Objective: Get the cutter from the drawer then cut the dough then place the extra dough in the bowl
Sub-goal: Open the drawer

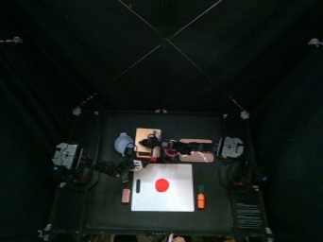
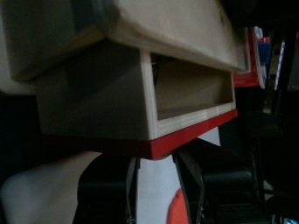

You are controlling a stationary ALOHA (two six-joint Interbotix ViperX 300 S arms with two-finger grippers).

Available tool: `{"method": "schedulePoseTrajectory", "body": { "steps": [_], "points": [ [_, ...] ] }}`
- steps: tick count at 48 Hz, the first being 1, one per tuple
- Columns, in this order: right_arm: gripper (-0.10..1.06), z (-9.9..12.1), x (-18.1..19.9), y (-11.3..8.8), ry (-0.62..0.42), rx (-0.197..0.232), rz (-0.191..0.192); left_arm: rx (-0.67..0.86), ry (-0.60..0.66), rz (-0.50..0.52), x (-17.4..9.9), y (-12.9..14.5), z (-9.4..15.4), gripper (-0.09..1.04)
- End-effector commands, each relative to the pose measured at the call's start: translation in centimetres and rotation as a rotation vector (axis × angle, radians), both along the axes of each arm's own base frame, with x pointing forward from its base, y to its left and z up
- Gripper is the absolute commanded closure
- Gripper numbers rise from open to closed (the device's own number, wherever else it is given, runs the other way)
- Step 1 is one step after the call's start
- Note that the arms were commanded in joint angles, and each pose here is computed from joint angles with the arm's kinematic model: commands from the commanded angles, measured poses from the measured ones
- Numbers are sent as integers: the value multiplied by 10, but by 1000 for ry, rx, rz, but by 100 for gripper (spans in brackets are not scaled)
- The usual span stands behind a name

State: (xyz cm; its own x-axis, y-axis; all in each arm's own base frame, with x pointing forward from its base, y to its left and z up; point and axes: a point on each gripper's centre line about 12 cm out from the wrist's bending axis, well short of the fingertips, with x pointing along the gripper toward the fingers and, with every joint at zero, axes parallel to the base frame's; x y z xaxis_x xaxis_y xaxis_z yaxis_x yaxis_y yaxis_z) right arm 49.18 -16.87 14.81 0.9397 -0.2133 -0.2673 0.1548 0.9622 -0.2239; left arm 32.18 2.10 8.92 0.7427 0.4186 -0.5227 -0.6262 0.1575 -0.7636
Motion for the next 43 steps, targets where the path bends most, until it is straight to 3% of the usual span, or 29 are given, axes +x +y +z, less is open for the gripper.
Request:
{"method": "schedulePoseTrajectory", "body": {
  "steps": [1,43],
  "points": [
    [96,-1,-5,-10,10,-2,-21,-13,-8,-32,0,-10,5,36],
    [96,-1,-6,-19,6,0,-39,-76,-5,-62,0,-47,3,36]
  ]
}}
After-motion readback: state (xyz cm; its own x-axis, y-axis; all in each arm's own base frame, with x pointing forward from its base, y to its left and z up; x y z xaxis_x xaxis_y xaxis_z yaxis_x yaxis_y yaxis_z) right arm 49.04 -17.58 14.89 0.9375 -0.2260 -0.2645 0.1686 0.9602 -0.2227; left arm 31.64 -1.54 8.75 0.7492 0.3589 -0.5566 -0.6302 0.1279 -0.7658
